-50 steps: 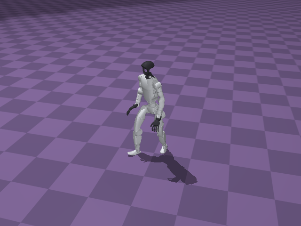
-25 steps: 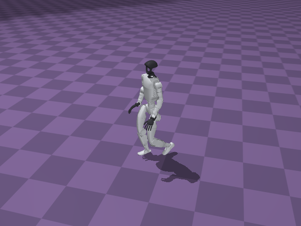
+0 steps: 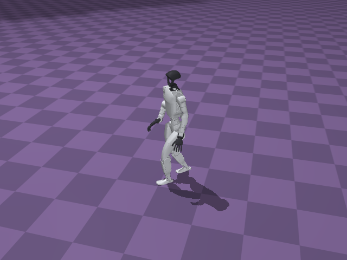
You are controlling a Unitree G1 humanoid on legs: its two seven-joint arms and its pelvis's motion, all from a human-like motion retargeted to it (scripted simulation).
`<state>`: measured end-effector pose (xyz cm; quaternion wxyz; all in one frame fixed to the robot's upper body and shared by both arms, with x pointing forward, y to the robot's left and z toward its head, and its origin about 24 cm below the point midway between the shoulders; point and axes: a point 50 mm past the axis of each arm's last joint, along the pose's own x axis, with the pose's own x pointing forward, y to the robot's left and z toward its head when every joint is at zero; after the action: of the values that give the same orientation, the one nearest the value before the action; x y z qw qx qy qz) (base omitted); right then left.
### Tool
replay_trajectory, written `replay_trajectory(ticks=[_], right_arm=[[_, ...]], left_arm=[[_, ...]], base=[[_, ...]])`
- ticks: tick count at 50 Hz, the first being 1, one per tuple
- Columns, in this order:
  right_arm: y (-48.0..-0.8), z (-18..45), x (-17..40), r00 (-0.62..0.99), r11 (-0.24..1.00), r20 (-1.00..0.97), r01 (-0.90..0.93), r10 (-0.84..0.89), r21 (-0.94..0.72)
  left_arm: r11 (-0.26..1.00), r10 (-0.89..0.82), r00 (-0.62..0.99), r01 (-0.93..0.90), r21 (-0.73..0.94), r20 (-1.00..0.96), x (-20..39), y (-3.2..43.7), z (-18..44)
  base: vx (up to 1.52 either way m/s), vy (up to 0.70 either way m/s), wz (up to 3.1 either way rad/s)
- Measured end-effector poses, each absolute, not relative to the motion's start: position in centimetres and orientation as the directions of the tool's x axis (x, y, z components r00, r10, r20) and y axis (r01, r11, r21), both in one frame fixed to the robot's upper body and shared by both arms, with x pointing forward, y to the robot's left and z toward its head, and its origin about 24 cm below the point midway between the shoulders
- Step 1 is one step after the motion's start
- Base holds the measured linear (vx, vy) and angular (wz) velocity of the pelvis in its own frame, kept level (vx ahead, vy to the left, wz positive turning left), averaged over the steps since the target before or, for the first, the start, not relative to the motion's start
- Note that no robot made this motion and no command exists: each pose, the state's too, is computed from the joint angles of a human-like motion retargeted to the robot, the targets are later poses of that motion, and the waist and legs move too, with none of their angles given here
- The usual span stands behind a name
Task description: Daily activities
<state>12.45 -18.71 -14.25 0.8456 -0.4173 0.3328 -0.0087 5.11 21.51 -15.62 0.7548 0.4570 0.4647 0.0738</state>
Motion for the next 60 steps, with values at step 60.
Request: replay_trajectory(ticks=[60], right_arm=[[-20.6, -13.3, 14.3, 0.777, 0.669, -0.542, -0.22, -0.32, -0.71]], left_arm=[[0.375, 0.226, 0.823, 0.421, 0.826, -0.522, 11.9, 18.4, -13.9]], base=[[0.35, -0.08, 0.14]])
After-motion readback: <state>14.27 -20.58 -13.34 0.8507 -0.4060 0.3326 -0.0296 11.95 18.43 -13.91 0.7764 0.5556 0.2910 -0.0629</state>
